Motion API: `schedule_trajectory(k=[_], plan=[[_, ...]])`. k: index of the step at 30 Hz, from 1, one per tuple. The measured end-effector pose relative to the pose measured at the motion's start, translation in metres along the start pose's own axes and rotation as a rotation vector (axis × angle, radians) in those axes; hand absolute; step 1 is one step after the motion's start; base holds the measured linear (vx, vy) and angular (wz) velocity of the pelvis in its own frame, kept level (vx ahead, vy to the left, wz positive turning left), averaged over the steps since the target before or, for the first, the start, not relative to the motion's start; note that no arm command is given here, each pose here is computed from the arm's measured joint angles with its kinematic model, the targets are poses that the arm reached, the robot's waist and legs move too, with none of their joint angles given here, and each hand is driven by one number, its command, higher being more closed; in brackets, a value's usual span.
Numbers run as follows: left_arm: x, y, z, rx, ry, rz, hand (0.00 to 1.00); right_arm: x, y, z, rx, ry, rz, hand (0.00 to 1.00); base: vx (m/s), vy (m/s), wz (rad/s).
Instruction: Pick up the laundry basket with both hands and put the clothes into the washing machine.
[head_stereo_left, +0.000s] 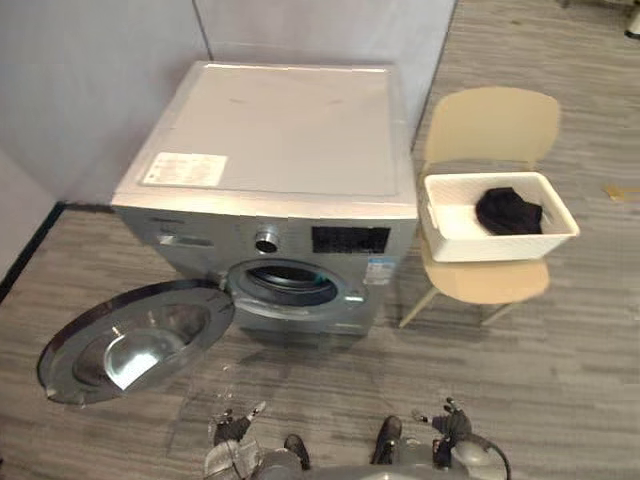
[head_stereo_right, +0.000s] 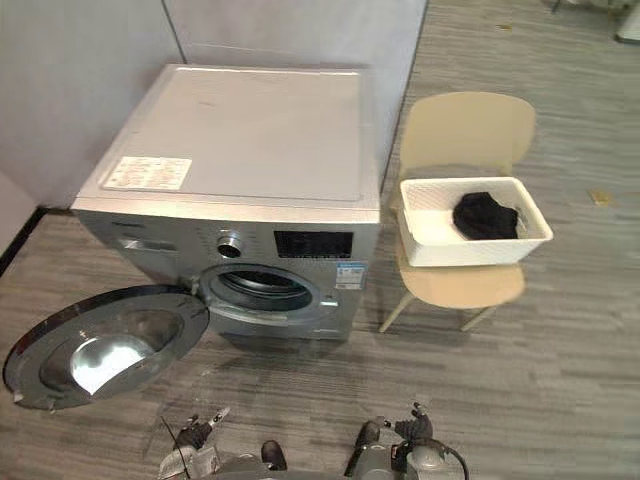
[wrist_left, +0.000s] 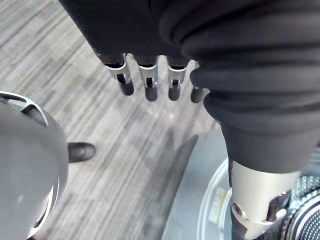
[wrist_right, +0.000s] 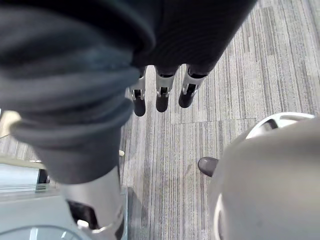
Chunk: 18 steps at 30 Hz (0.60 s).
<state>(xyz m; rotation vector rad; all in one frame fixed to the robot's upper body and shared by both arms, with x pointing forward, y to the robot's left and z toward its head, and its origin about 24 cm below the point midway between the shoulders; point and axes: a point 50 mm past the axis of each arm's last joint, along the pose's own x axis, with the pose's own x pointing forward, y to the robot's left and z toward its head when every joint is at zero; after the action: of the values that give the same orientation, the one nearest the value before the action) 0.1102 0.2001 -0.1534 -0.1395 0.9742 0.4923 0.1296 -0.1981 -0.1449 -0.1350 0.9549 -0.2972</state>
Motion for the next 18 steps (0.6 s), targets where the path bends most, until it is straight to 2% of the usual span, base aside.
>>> schedule_trajectory(k=[6,10,12,14,18], plan=[[-0.001,0.001,-0.002,0.014,-0.001,0.008,0.0,0.002,-0.004,-0.001,-0.029,0.013,-0.008,0.0,-0.13,-0.095,-0.37],[0.001,0.031,-0.002,0.045,0.001,0.092,0.0,0.003,0.02,0.016,-0.105,-0.041,0.072,0.0,-0.01,-0.413,-1.1],[0.0,0.023,-0.007,0.014,0.021,0.08,0.0,0.005,0.019,0.022,-0.148,-0.063,0.077,0.0,0.03,-0.473,-1.07],[-0.003,0.012,-0.014,-0.076,0.045,0.071,0.0,0.004,0.015,0.019,-0.202,-0.073,0.093,0.0,0.04,-0.412,-1.03],[-0.004,0.017,-0.014,-0.158,0.027,0.095,0.0,0.0,0.014,0.022,-0.242,-0.124,0.122,0.0,0.08,-0.217,-0.88]])
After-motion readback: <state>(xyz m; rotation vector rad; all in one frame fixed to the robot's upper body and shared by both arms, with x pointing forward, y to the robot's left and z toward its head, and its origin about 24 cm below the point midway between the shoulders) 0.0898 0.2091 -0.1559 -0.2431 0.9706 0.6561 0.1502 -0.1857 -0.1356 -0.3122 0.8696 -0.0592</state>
